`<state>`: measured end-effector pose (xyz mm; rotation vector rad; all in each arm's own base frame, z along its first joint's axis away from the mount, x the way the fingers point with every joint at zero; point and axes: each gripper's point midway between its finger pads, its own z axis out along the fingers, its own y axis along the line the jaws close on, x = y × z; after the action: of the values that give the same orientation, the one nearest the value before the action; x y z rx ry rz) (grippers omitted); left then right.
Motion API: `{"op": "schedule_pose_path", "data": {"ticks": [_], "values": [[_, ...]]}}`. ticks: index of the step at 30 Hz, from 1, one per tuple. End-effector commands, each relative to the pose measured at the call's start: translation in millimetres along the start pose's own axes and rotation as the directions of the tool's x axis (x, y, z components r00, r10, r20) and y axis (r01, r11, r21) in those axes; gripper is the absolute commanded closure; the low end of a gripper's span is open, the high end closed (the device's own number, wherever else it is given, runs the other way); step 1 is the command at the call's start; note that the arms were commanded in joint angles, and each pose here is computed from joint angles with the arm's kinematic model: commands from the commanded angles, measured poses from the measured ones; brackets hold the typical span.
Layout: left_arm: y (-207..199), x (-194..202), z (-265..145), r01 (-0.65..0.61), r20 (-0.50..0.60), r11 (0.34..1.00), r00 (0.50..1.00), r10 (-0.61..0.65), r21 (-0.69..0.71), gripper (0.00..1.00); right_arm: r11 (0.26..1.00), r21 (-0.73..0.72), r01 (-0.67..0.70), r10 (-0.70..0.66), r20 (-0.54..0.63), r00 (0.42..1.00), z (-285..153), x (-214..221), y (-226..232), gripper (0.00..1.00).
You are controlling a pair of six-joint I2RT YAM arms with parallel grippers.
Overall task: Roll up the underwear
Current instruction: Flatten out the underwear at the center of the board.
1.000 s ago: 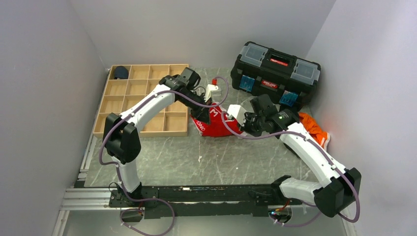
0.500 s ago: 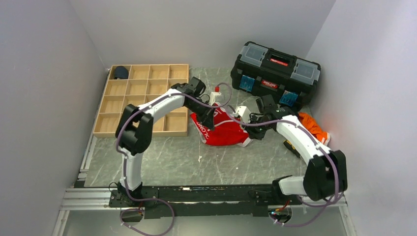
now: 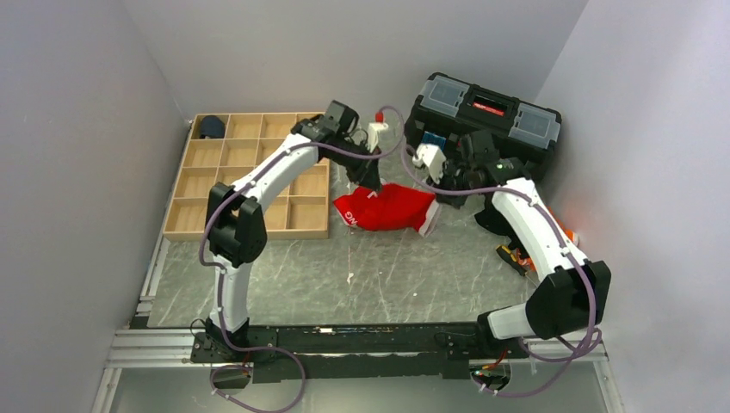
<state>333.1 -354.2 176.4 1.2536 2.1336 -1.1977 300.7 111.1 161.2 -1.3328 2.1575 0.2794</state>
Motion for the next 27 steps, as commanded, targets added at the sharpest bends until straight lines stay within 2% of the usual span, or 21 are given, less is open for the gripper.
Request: {"op": "schedule_pose_path", "data": {"ticks": [1, 5, 8, 11, 15, 20, 21, 23, 24, 25, 26, 27], "values": [[-0.7, -64.3, -61.1, -0.069, 0.141, 0.987, 0.986, 0.090, -0.145, 1.00, 0.984, 0.167, 0.057, -0.072, 0.087, 0.994, -38.5, -56.0, -47.5, 1.00], [4.9, -118.7, -112.7, -0.105, 0.253, 0.949, 0.950, 0.184, -0.296, 1.00, 0.949, 0.299, 0.100, -0.132, 0.089, 0.987, -69.7, -94.0, -89.0, 1.00], [-18.0, -155.5, -154.7, -0.178, 0.312, 0.901, 0.896, 0.315, -0.396, 1.00, 0.929, 0.340, 0.148, -0.179, 0.064, 0.982, -88.5, -115.2, -100.6, 1.00], [-44.5, -158.5, -169.6, -0.234, 0.324, 0.876, 0.864, 0.386, -0.422, 1.00, 0.896, 0.391, 0.210, -0.248, 0.048, 0.968, -106.5, -130.5, -89.8, 1.00], [-73.7, -118.6, -143.6, -0.308, 0.252, 0.871, 0.872, 0.419, -0.383, 1.00, 0.873, 0.400, 0.277, -0.318, 0.037, 0.947, -106.2, -121.4, -45.6, 1.00], [-90.6, -6.0, -65.8, -0.323, 0.092, 0.917, 0.932, 0.351, -0.234, 1.00, 0.910, 0.266, 0.320, -0.327, -0.018, 0.945, -70.7, -56.7, 29.5, 0.99], [-93.1, 21.0, -51.9, -0.315, 0.057, 0.929, 0.942, 0.331, -0.196, 1.00, 0.926, 0.218, 0.308, -0.310, -0.025, 0.950, -65.0, -41.6, 43.9, 0.96], [-98.9, 68.0, -28.9, -0.309, 0.004, 0.942, 0.950, 0.312, -0.129, 0.99, 0.954, 0.106, 0.279, -0.280, -0.007, 0.960, -54.1, -14.9, 72.3, 0.79], [-102.8, 88.7, -22.3, -0.312, -0.011, 0.945, 0.950, 0.312, -0.102, 0.91, 0.962, 0.061, 0.265, -0.266, 0.008, 0.964, -49.3, -2.7, 84.3, 0.69], [-106.5, 105.0, -16.6, -0.317, -0.015, 0.945, 0.948, 0.317, -0.076, 0.80, 0.966, 0.020, 0.256, -0.256, 0.022, 0.966, -45.1, 7.3, 95.0, 0.52], [-111.1, 121.8, -12.0, -0.327, -0.025, 0.944, 0.945, 0.327, -0.045, 0.70, 0.971, -0.014, 0.240, -0.239, 0.030, 0.971, -40.8, 15.8, 103.3, 0.41], [-115.5, 132.8, -9.5, -0.345, -0.031, 0.938, 0.938, 0.344, -0.029, 0.62, 0.974, -0.033, 0.224, -0.223, 0.034, 0.974, -38.6, 21.7, 108.1, 0.36]]}}
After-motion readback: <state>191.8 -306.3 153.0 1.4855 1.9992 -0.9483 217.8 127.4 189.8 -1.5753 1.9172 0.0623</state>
